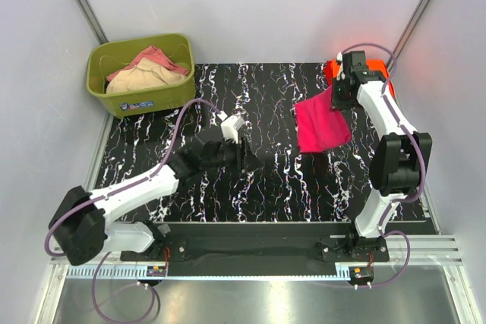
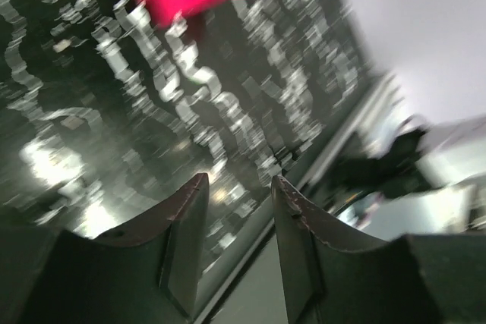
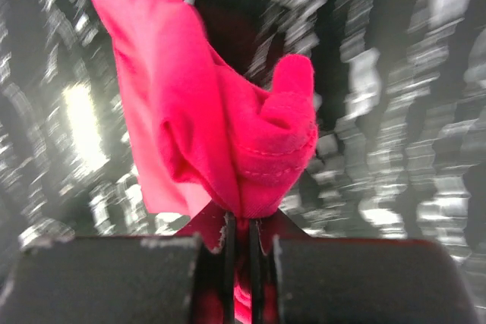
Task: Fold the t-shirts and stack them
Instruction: Neatly place the folded tshirt to the corner
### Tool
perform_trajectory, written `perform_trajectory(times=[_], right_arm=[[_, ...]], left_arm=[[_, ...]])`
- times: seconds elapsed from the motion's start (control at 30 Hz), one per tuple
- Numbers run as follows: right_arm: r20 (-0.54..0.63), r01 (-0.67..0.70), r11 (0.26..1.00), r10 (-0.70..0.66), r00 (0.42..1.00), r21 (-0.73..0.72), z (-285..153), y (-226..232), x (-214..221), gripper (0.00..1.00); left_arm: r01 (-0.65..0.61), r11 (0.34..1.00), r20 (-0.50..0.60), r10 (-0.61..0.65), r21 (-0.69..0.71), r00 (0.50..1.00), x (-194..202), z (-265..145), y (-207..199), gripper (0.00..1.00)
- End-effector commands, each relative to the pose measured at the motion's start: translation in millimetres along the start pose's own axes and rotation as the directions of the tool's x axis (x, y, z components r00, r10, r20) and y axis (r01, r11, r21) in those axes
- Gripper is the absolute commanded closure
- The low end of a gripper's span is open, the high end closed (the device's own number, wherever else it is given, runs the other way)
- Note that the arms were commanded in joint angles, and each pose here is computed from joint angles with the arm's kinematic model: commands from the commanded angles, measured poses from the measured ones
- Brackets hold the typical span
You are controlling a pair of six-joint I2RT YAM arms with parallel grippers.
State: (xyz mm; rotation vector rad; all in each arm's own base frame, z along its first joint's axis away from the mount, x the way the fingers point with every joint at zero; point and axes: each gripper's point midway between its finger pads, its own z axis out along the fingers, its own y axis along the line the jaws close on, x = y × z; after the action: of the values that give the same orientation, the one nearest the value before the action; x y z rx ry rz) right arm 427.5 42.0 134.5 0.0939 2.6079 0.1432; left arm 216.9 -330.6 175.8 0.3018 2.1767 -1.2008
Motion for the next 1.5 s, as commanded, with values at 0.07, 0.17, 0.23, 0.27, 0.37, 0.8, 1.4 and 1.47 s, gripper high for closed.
perform_trajectory(times=[0.07, 0.17, 0.23, 0.27, 0.37, 0.8, 1.4, 1.47], right_arm=[[0.143, 0.145, 0.923, -0.207, 0.968, 0.357, -43, -61, -72, 1.00], [0.149, 0.180, 0.889, -0.263, 0.953, 0.422, -43, -72, -97, 1.00], [0.159, 0.195, 0.877, -0.289, 0.944, 0.440, -38, -74, -115, 1.00], [0.169, 0.197, 0.877, -0.295, 0.940, 0.439, -38, -73, -120, 1.00], [0.211, 0.201, 0.882, -0.313, 0.926, 0.426, -32, -67, -140, 1.00], [0.332, 0.233, 0.933, -0.319, 0.887, 0.274, -65, -30, -181, 1.00], [0.348, 0.228, 0.959, -0.275, 0.896, 0.170, 15, -54, -211, 1.00], [0.360, 0.193, 0.962, -0.253, 0.898, 0.194, 16, -73, -216, 1.00]], left_arm=[[-0.208, 0.976, -0.173, 0.195, -0.063, 0.965, 44, -29, 41, 0.56], [-0.224, 0.972, -0.194, 0.207, -0.071, 0.959, 53, -35, 55, 0.56], [-0.209, 0.974, -0.206, 0.188, -0.088, 0.960, 56, -39, 65, 0.56], [-0.205, 0.975, -0.207, 0.183, -0.086, 0.961, 56, -41, 66, 0.56], [-0.203, 0.975, -0.216, 0.181, -0.086, 0.959, 59, -42, 72, 0.56], [-0.180, 0.978, -0.268, 0.146, -0.106, 0.952, 48, -22, 93, 0.57], [-0.170, 0.982, -0.332, 0.134, -0.081, 0.934, 47, -5, 110, 0.58], [-0.167, 0.982, -0.339, 0.129, -0.087, 0.932, 49, -5, 114, 0.58]])
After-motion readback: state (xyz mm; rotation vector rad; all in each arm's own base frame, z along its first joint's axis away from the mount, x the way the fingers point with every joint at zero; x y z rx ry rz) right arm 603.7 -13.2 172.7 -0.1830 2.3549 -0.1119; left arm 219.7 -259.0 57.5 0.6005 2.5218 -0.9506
